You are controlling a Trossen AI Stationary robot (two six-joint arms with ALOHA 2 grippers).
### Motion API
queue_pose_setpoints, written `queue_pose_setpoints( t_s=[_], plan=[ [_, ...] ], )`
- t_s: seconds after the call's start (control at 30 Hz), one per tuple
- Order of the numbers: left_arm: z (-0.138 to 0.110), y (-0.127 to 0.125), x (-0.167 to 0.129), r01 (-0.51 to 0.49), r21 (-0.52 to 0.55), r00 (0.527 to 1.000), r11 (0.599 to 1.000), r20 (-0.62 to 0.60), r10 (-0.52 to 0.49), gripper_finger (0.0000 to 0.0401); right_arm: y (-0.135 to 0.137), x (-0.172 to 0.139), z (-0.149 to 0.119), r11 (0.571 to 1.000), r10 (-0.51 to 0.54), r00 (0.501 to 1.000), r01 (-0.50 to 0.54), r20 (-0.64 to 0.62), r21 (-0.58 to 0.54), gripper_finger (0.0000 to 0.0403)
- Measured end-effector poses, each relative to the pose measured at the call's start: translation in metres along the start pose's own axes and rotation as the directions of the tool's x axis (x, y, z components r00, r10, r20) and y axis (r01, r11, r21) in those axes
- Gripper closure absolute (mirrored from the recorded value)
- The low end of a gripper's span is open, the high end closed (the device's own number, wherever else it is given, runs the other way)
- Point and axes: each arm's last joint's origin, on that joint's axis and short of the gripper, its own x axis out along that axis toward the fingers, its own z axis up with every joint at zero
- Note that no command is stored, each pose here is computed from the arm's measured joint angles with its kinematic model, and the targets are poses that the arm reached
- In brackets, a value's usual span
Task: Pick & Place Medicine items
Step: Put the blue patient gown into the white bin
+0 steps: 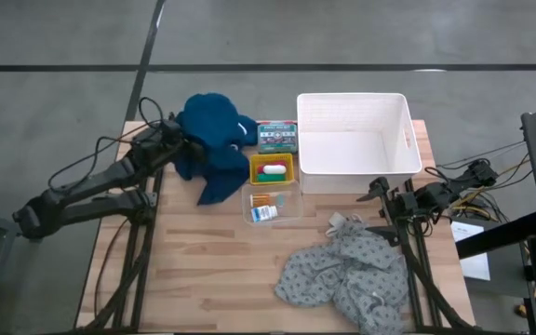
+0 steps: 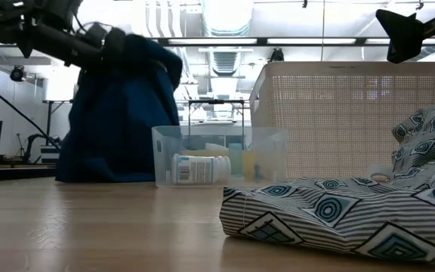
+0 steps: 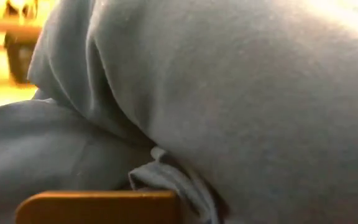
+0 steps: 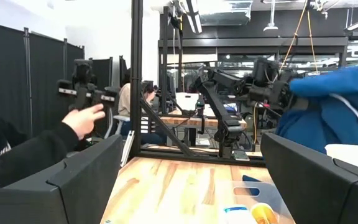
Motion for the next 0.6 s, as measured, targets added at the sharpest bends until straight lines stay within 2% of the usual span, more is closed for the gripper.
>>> queue_pose_setpoints(
  t_s=[0.27,0.6],
  plan=[
    [0.016,-0.011,-0.003,0.06,0.16,0.982,0.985,0.17,-0.087,0.0361,0.0,0.0,0.0,1.0,0.0,1.0,0.0,0.0,0.0,0.0023],
    [0.032,-0.017,-0.007,0.086,0.324,0.946,0.942,0.269,-0.179,0.0361,0.0,0.0,0.0,1.0,0.0,1.0,0.0,0.0,0.0,0.0023]
  ],
)
